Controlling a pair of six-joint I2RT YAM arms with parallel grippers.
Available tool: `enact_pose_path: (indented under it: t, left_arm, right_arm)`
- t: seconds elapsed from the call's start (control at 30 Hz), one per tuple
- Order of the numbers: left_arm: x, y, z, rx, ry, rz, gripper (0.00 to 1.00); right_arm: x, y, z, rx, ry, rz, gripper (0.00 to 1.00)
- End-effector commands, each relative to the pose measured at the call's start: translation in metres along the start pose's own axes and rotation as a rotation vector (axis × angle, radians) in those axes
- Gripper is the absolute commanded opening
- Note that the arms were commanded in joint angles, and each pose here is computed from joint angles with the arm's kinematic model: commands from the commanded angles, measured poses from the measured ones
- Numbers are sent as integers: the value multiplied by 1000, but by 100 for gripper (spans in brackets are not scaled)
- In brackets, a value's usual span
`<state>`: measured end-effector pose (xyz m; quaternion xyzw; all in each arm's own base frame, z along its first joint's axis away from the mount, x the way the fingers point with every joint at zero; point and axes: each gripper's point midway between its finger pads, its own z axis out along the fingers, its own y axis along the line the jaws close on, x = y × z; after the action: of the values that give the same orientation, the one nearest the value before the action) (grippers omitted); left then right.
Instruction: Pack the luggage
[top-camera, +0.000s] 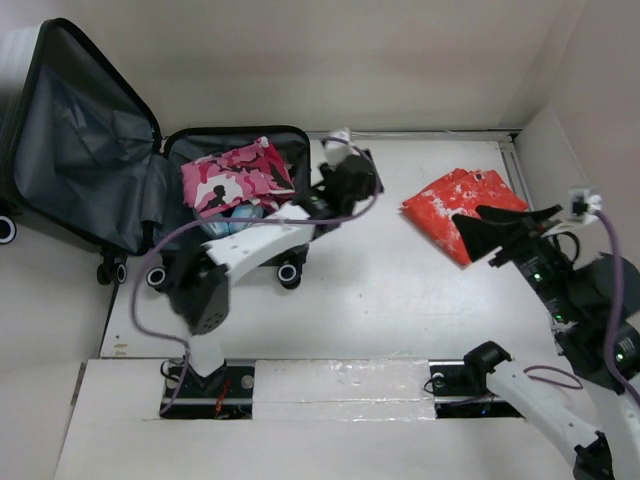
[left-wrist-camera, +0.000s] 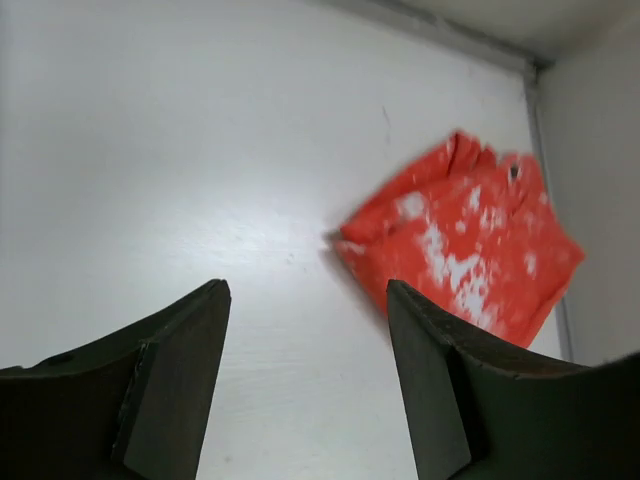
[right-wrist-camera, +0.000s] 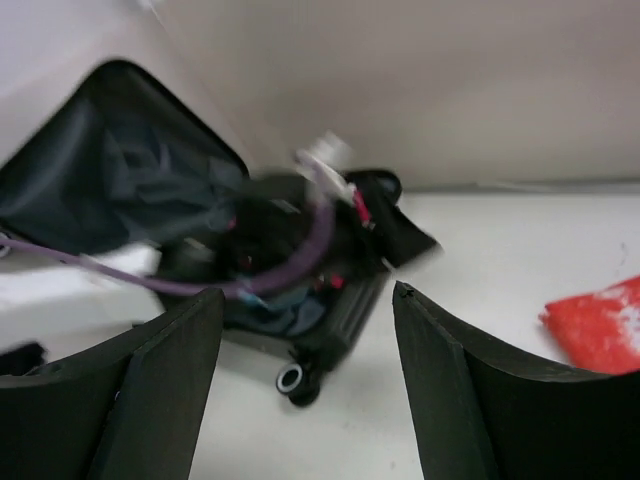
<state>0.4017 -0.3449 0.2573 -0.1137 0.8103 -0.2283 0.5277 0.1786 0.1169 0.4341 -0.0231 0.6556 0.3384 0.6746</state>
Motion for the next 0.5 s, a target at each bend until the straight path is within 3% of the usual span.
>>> enact_pose_path:
  t: [0.0, 0.13, 0.47]
  left_arm:
    - [90, -48, 23, 35, 137, -7, 59]
    - [159, -88, 47, 124, 268, -40, 58]
    - [228, -113, 94, 187, 368, -182, 55]
  right_arm:
    - [-29, -2, -11, 47, -83, -9, 74]
    - [-11, 2, -2, 9, -18, -9, 74]
    - [18, 0, 16, -11, 60, 20, 74]
